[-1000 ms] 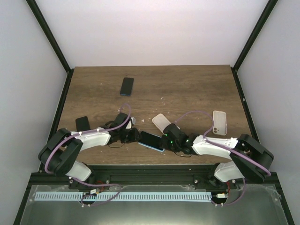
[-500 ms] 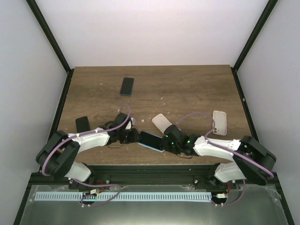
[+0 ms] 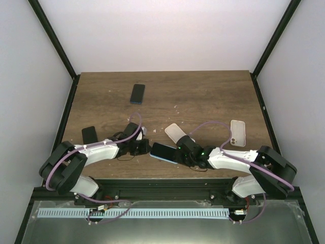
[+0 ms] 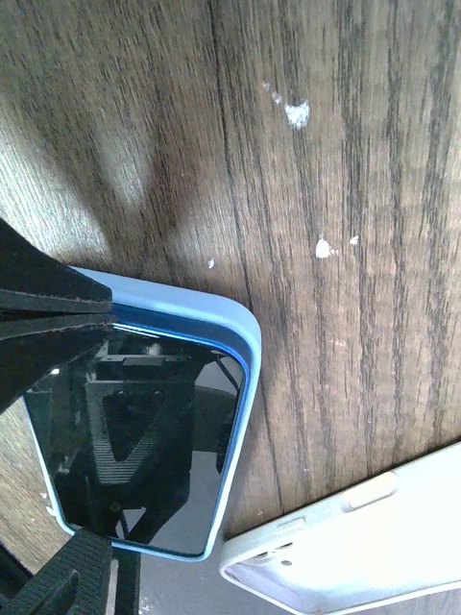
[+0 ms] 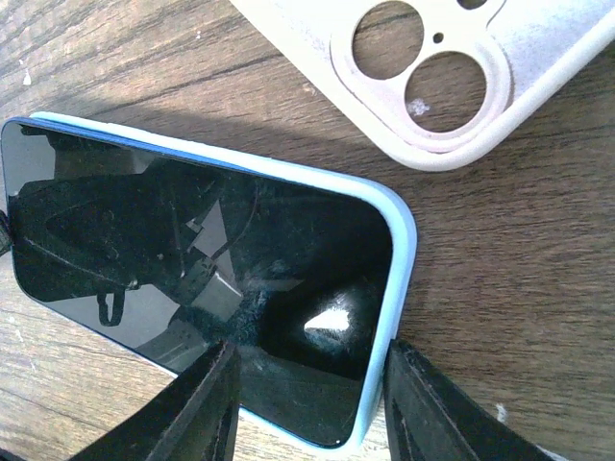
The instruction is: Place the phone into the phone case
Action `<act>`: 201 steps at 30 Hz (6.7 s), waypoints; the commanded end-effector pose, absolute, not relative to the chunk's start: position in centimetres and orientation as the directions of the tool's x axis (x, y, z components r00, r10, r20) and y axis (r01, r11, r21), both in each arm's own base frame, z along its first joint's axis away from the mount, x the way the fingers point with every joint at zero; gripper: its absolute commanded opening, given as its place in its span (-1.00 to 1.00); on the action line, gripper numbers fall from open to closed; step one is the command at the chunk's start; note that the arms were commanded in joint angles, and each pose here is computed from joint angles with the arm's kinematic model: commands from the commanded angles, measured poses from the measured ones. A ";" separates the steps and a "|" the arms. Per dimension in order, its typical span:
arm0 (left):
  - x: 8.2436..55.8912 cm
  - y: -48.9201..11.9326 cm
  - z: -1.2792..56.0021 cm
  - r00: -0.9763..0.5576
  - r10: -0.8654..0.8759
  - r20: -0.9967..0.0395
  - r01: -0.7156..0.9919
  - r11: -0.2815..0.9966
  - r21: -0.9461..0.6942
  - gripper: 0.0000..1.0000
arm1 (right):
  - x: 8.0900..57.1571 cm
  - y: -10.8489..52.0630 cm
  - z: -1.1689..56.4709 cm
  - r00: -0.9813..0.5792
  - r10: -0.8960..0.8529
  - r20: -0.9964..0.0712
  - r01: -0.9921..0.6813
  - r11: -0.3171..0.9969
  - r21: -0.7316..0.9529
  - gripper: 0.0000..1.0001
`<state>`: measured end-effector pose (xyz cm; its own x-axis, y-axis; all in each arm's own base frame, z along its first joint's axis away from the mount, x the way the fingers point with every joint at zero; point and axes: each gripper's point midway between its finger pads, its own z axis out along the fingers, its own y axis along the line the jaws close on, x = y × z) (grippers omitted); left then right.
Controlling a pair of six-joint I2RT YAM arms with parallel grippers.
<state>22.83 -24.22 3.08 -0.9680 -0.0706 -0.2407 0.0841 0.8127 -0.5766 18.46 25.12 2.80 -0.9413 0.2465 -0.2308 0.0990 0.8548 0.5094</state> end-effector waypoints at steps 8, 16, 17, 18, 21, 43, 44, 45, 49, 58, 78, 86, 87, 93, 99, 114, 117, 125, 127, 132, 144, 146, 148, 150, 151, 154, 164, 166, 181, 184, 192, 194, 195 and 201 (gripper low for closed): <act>22.0 -23.0 5.3 -0.970 -0.084 -0.230 0.053 0.844 -0.534 -0.49 | 16.7 27.3 4.0 -0.962 0.115 -0.249 -0.044 0.832 0.553 -0.02; 19.9 -22.9 5.9 -0.973 -0.157 -0.170 -0.013 0.770 -0.638 -0.24 | 19.2 26.8 10.3 -0.849 -0.058 -0.525 -0.386 0.747 0.541 0.32; 19.6 -23.0 5.7 -0.974 -0.166 -0.153 -0.027 0.759 -0.651 -0.23 | 19.8 27.0 10.5 -0.828 -0.085 -0.554 -0.422 0.744 0.518 0.34; 19.4 -23.2 5.5 -0.975 -0.180 -0.132 -0.046 0.741 -0.670 -0.23 | 20.3 27.4 10.6 -0.811 -0.119 -0.572 -0.459 0.736 0.498 0.37; 18.8 -23.7 5.5 -0.977 -0.201 -0.076 -0.088 0.696 -0.713 -0.23 | 21.3 28.6 10.3 -0.796 -0.198 -0.572 -0.524 0.697 0.489 0.43; 18.3 -23.2 3.5 -0.962 -0.272 -0.029 -0.167 0.667 -0.726 -0.24 | 18.0 32.1 5.1 -0.871 -0.320 -0.373 -0.491 0.590 0.640 0.51; 18.1 -23.1 3.2 -0.962 -0.274 -0.017 -0.177 0.666 -0.725 -0.25 | 18.0 32.2 5.2 -0.879 -0.304 -0.368 -0.477 0.600 0.642 0.51; 17.8 -22.9 3.0 -0.961 -0.277 -0.012 -0.183 0.666 -0.723 -0.25 | 17.9 32.0 5.1 -0.888 -0.287 -0.361 -0.459 0.606 0.649 0.51; 17.5 -22.4 2.7 -0.959 -0.283 -0.019 -0.184 0.672 -0.717 -0.25 | 17.5 32.4 5.6 -0.912 -0.234 -0.337 -0.409 0.578 0.706 0.50; 17.5 -22.4 2.7 -0.959 -0.283 -0.023 -0.182 0.675 -0.715 -0.42 | 18.3 32.0 2.5 -0.938 -0.193 -0.289 -0.337 0.709 0.619 0.49; 15.8 -21.1 2.9 -0.960 -0.279 -0.034 -0.168 0.667 -0.726 -0.60 | 16.7 36.5 10.0 -0.965 -0.110 -0.237 -0.261 0.364 0.894 0.46; 15.3 -20.9 2.5 -0.961 -0.277 -0.025 -0.172 0.663 -0.729 -0.71 | 16.6 37.0 10.2 -0.970 -0.097 -0.223 -0.243 0.317 0.917 0.43; 15.4 -20.9 2.6 -0.960 -0.278 -0.027 -0.171 0.662 -0.730 -0.71 | 16.5 37.2 10.1 -0.970 -0.105 -0.220 -0.243 0.317 0.917 0.42; 15.5 -20.8 2.7 -0.958 -0.283 -0.037 -0.168 0.664 -0.729 -0.71 | 15.9 37.4 8.5 -0.972 -0.150 -0.181 -0.222 0.335 0.916 0.19; 15.6 -20.6 2.8 -0.956 -0.289 -0.046 -0.167 0.670 -0.723 -0.71 | 15.9 37.6 8.1 -0.968 -0.162 -0.190 -0.236 0.347 0.908 -0.20; 17.9 -20.6 16.2 -0.906 -0.341 -0.252 0.060 0.485 -0.873 0.15 | 18.1 34.6 16.1 -0.837 -0.036 -0.546 -0.517 0.380 0.767 -0.84; 17.9 -20.1 21.1 -0.867 -0.364 -0.341 0.165 0.436 -0.885 0.38 | 17.3 33.8 20.5 -0.783 0.034 -0.621 -0.589 0.280 0.758 -0.85; 16.0 -20.8 30.0 -0.825 -0.336 -0.454 0.382 0.261 -0.887 0.66 | 13.6 30.5 29.6 -0.655 0.195 -0.730 -0.739 0.036 0.673 -0.84; 15.6 -21.3 31.1 -0.823 -0.333 -0.460 0.417 0.194 -0.888 0.66 | 12.6 30.0 30.9 -0.626 0.205 -0.752 -0.770 -0.012 0.638 -0.83; 15.2 -22.1 32.1 -0.827 -0.306 -0.471 0.465 0.096 -0.880 0.62 | 11.0 29.8 32.5 -0.614 0.191 -0.766 -0.789 -0.107 0.606 -0.84; 15.3 -22.8 32.0 -0.847 -0.290 -0.445 0.457 0.031 -0.889 0.32 | 11.3 30.7 31.0 -0.643 0.141 -0.753 -0.766 -0.099 0.636 -0.83; 15.4 -22.9 32.0 -0.848 -0.292 -0.441 0.454 0.026 -0.891 0.04 | 11.3 30.8 30.4 -0.648 0.130 -0.750 -0.761 -0.089 0.643 -0.83; 15.6 -22.9 31.8 -0.848 -0.296 -0.439 0.450 0.035 -0.892 -0.29 | 11.5 30.8 29.8 -0.653 0.122 -0.747 -0.757 -0.073 0.650 -0.83; 15.7 -22.9 31.4 -0.849 -0.297 -0.437 0.446 0.042 -0.894 -0.49 | 11.6 30.9 29.3 -0.661 0.112 -0.742 -0.749 -0.061 0.659 -0.83; 15.7 -22.9 31.2 -0.850 -0.294 -0.437 0.444 0.045 -0.895 -0.56 | 11.6 30.9 29.1 -0.664 0.107 -0.740 -0.747 -0.058 0.662 -0.82; 15.8 -23.0 30.6 -0.850 -0.283 -0.444 0.447 0.059 -0.893 -0.78 | 11.6 31.0 29.2 -0.672 0.104 -0.733 -0.740 -0.061 0.670 -0.72; 14.4 -23.7 29.7 -0.832 -0.173 -0.527 0.524 0.065 -0.849 -1.00 | 12.4 31.0 31.1 -0.742 0.139 -0.656 -0.667 -0.050 0.744 -0.09; 13.9 -23.8 29.8 -0.825 -0.150 -0.544 0.544 0.045 -0.838 -1.00 | 12.8 31.0 31.7 -0.760 0.153 -0.632 -0.643 -0.034 0.765 0.00; 12.8 -24.1 29.1 -0.819 -0.070 -0.569 0.569 0.022 -0.822 -1.00 | 13.8 32.8 32.9 -0.807 0.095 -0.583 -0.587 -0.007 0.810 -0.15; 13.4 -24.1 27.8 -0.831 -0.062 -0.552 0.547 0.087 -0.833 -1.00 | 14.1 32.6 33.0 -0.798 0.115 -0.592 -0.595 0.002 0.803 -0.48; 15.3 -23.9 24.1 -0.857 -0.034 -0.515 0.486 0.278 -0.828 -1.00 | 15.3 32.4 32.1 -0.787 0.155 -0.597 -0.594 0.071 0.802 -0.99; 15.4 -24.0 24.0 -0.861 -0.034 -0.507 0.479 0.277 -0.833 -1.00 | 15.3 32.8 31.9 -0.790 0.135 -0.598 -0.592 0.080 0.802 -0.99; 15.5 -24.1 24.2 -0.861 -0.038 -0.507 0.479 0.273 -0.834 -1.00 | 15.3 32.9 31.9 -0.792 0.129 -0.597 -0.592 0.080 0.802 -0.92; 15.6 -24.2 25.9 -0.856 -0.093 -0.508 0.482 0.212 -0.850 -1.00 | 14.5 32.8 30.4 -0.807 0.080 -0.585 -0.580 0.077 0.811 -0.06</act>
<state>14.51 -24.36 26.02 -0.8522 -0.0282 -0.5224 0.5087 0.1883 -0.8401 15.54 32.62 27.85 -0.8295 0.0855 -0.5520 -0.5358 0.1576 0.8295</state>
